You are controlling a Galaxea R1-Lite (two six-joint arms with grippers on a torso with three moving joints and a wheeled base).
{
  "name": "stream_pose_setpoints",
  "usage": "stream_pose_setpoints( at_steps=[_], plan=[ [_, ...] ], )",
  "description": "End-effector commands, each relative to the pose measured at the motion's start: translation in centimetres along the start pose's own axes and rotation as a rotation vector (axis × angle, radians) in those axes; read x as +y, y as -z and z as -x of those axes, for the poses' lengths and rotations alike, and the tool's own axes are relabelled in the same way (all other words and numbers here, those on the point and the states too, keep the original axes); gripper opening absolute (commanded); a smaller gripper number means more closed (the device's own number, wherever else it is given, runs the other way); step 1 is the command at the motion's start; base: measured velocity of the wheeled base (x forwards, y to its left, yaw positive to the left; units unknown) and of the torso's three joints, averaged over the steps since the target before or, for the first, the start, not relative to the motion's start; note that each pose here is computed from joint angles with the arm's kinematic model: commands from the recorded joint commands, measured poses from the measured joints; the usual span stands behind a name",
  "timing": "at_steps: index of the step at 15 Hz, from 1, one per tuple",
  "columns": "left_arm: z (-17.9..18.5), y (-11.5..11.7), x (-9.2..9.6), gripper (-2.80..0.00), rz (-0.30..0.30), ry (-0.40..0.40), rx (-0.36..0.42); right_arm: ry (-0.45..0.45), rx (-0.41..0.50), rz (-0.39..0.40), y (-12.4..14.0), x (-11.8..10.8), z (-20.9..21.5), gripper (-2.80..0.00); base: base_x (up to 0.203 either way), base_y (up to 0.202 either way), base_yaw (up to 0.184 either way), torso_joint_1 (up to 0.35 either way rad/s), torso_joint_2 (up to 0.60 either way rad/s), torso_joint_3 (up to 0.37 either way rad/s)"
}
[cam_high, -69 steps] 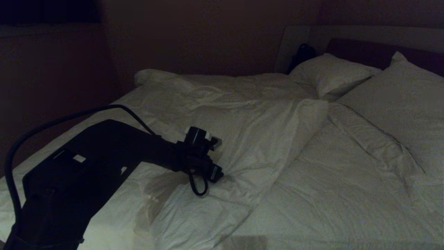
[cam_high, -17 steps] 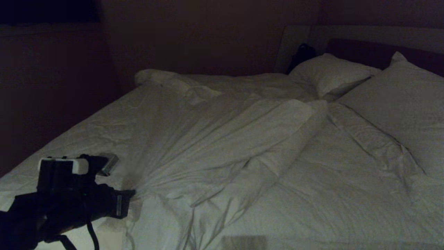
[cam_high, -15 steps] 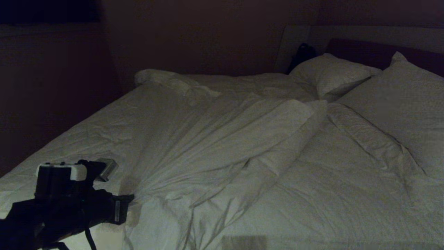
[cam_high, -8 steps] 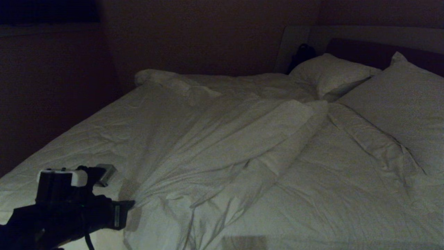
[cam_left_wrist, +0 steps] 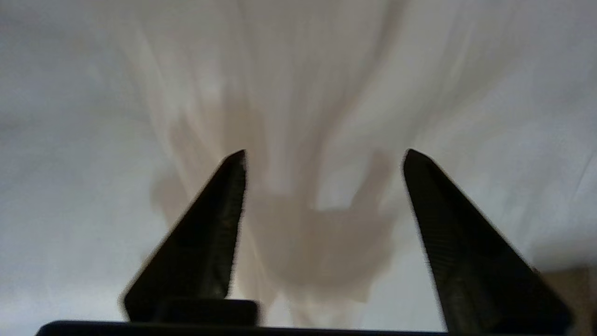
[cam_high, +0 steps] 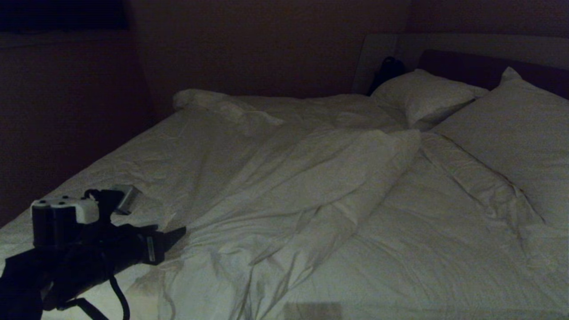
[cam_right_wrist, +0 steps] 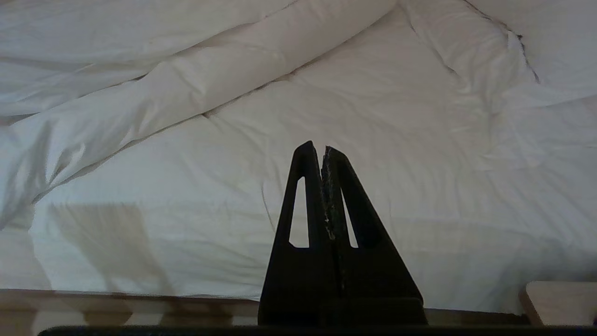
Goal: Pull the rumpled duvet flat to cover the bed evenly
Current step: Flatten the corners of the folded blanket
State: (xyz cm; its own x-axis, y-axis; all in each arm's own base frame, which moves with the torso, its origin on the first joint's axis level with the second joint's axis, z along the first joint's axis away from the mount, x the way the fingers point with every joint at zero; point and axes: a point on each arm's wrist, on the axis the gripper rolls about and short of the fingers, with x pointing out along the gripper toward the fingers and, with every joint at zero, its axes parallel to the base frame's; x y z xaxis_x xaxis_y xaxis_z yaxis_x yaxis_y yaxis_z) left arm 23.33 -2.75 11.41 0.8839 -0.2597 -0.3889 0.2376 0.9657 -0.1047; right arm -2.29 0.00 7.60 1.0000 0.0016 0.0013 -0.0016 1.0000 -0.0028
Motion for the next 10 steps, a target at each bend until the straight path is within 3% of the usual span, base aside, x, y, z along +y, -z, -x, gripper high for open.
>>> stream_pose_setpoints(
  at_steps=[1, 4, 5, 10],
  plan=[
    [0.3, -1.6, -0.1, 0.0, -0.011, 0.003, -0.07, 0.0, 0.0, 0.0, 0.0, 0.0, 0.0, -2.8, 0.0, 0.0, 0.0, 0.0, 0.0, 0.0],
    [0.4, -4.4, -0.4, 0.0, -0.031, 0.011, -0.161, 0.0, 0.001, 0.0, 0.0, 0.0, 0.0, -2.8, 0.0, 0.0, 0.0, 0.0, 0.0, 0.0],
    [0.3, -5.0, -0.5, -2.8, -0.035, 0.015, -0.168, 0.0, 0.001, 0.0, 0.0, 0.0, 0.0, -2.8, 0.0, 0.0, 0.0, 0.0, 0.0, 0.0],
    [-0.7, -10.8, -1.8, -2.8, -0.056, 0.059, -0.191, 0.0, 0.001, 0.0, 0.0, 0.0, 0.0, -2.8, 0.0, 0.0, 0.0, 0.0, 0.0, 0.0]
  ],
)
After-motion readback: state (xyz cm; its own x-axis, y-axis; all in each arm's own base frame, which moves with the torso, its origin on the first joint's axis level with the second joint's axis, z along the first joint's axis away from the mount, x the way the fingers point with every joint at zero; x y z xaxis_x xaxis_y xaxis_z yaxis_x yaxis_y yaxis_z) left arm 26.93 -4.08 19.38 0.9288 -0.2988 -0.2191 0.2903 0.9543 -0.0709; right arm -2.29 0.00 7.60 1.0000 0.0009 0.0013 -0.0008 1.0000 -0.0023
